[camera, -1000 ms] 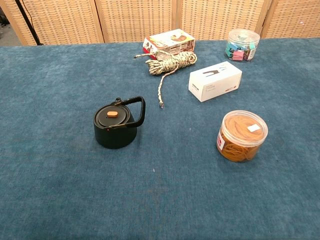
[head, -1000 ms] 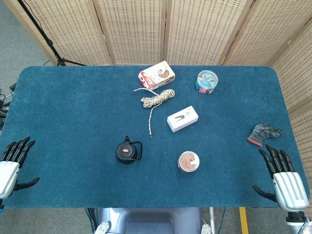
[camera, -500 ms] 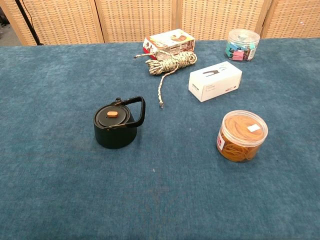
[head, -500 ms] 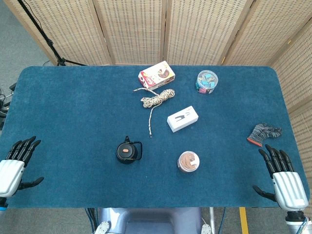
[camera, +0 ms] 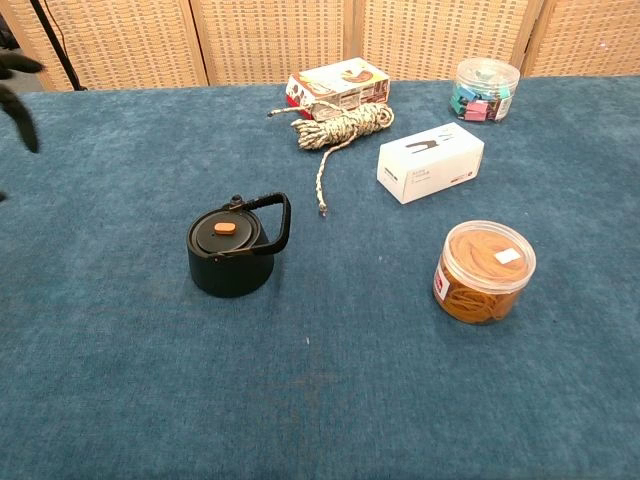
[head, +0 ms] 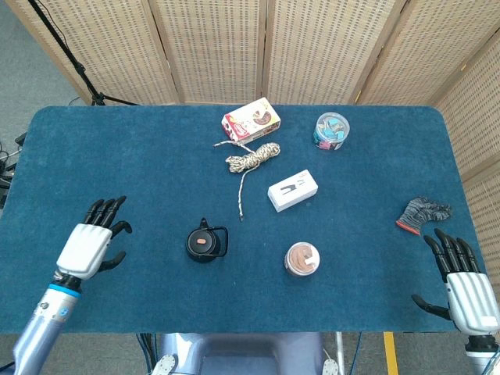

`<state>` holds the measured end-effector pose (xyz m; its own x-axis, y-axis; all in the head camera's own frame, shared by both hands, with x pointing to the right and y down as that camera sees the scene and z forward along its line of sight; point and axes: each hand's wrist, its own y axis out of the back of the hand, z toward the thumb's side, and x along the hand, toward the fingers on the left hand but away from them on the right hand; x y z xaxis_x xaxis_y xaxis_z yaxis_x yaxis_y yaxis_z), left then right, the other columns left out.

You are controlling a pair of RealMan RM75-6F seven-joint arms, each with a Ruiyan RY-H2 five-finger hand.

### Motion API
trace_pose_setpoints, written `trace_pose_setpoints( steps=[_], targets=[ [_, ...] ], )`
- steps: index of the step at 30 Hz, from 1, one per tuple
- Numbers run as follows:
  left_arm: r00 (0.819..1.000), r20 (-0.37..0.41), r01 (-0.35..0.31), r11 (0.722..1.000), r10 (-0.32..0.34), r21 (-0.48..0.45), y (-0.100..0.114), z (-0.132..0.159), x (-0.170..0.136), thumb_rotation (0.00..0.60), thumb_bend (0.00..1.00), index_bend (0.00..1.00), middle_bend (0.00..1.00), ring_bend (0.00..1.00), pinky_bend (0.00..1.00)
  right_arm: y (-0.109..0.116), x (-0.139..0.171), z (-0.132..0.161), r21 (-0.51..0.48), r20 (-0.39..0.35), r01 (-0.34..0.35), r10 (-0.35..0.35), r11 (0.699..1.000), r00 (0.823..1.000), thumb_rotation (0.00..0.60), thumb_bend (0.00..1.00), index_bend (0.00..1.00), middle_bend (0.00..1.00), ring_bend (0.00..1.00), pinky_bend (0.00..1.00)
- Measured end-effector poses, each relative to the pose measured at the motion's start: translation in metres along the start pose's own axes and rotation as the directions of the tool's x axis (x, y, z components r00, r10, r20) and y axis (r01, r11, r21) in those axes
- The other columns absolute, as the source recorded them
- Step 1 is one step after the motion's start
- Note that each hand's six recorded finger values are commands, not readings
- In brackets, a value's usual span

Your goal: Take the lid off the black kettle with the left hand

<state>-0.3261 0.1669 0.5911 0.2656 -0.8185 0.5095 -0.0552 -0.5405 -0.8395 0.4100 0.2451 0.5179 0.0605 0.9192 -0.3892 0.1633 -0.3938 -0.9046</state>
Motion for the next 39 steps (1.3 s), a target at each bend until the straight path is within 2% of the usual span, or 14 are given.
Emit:
trace_pose_setpoints(
  steps=[7,11,22,39],
  targets=[
    [0.998,0.021,0.053,0.999,-0.052,-0.012,-0.033,0.061,0.040,0.600,0.33,0.47,0.00,0.00,0.00,0.001,-0.003,-0.006,-0.018,0.012,-0.010,0.010,1.000,1.000,0.600,0.00,0.00,0.00,0.00,0.00],
    [0.997,0.028,0.074,0.997,-0.073,-0.023,-0.045,0.082,0.056,0.600,0.33,0.47,0.00,0.00,0.00,0.002,-0.004,-0.008,-0.023,0.014,-0.014,0.014,1.000,1.000,0.600,0.00,0.00,0.00,0.00,0.00],
    [0.993,0.026,0.119,0.993,-0.119,-0.025,-0.061,0.106,0.075,0.600,0.33,0.48,0.00,0.00,0.00,0.003,-0.004,-0.009,-0.028,0.015,-0.016,0.016,0.999,1.000,0.600,0.00,0.00,0.00,0.00,0.00],
    [0.987,0.031,0.156,0.987,-0.155,-0.031,-0.075,0.119,0.088,0.600,0.34,0.48,0.00,0.00,0.00,-0.002,-0.006,-0.009,-0.017,0.017,-0.034,0.034,0.999,0.999,0.600,0.00,0.00,0.00,0.00,0.00]
  ],
)
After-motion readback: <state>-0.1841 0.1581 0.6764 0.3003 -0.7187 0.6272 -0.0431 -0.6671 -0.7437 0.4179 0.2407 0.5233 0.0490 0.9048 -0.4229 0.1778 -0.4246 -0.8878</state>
